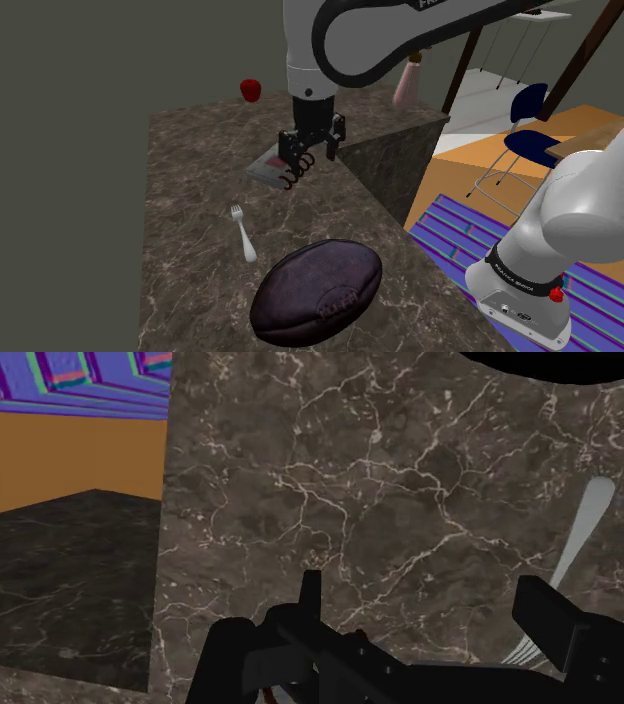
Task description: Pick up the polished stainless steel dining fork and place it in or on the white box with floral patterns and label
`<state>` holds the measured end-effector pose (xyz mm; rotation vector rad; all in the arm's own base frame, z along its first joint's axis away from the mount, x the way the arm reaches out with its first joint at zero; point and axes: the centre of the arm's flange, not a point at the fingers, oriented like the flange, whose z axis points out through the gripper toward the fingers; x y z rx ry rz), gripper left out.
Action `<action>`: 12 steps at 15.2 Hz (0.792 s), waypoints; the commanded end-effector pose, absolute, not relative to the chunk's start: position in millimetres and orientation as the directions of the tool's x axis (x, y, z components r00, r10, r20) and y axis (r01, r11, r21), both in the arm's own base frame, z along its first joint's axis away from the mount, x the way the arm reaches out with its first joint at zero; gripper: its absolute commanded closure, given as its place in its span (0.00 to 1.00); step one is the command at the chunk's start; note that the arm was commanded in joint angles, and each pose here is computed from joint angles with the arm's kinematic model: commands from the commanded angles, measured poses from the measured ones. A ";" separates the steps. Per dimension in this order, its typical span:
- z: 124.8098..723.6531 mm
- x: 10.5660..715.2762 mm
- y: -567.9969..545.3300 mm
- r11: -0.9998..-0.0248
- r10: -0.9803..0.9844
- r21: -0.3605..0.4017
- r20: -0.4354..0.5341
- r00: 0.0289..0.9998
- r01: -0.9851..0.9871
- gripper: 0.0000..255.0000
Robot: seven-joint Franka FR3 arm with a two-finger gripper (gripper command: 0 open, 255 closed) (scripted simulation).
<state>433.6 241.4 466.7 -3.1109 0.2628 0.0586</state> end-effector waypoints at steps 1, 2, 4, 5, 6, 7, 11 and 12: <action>453.7 447.4 259.2 -0.982 -0.185 -0.017 -0.052 0.981 -0.186 0.00; 446.7 453.4 268.9 -0.981 -0.192 -0.017 -0.059 0.980 -0.194 0.00; 432.5 465.5 288.3 -0.978 -0.207 -0.017 -0.072 0.976 -0.209 0.00; 425.4 471.6 297.9 -0.976 -0.215 -0.017 -0.078 0.973 -0.217 0.00; 418.2 477.8 307.5 -0.974 -0.223 -0.016 -0.085 0.971 -0.225 0.00; 411.0 484.0 317.0 -0.973 -0.230 -0.016 -0.091 0.969 -0.232 0.00; 382.0 508.9 354.8 -0.965 -0.260 -0.014 -0.117 0.959 -0.263 0.00; 374.7 515.2 364.1 -0.963 -0.267 -0.014 -0.123 0.956 -0.271 0.00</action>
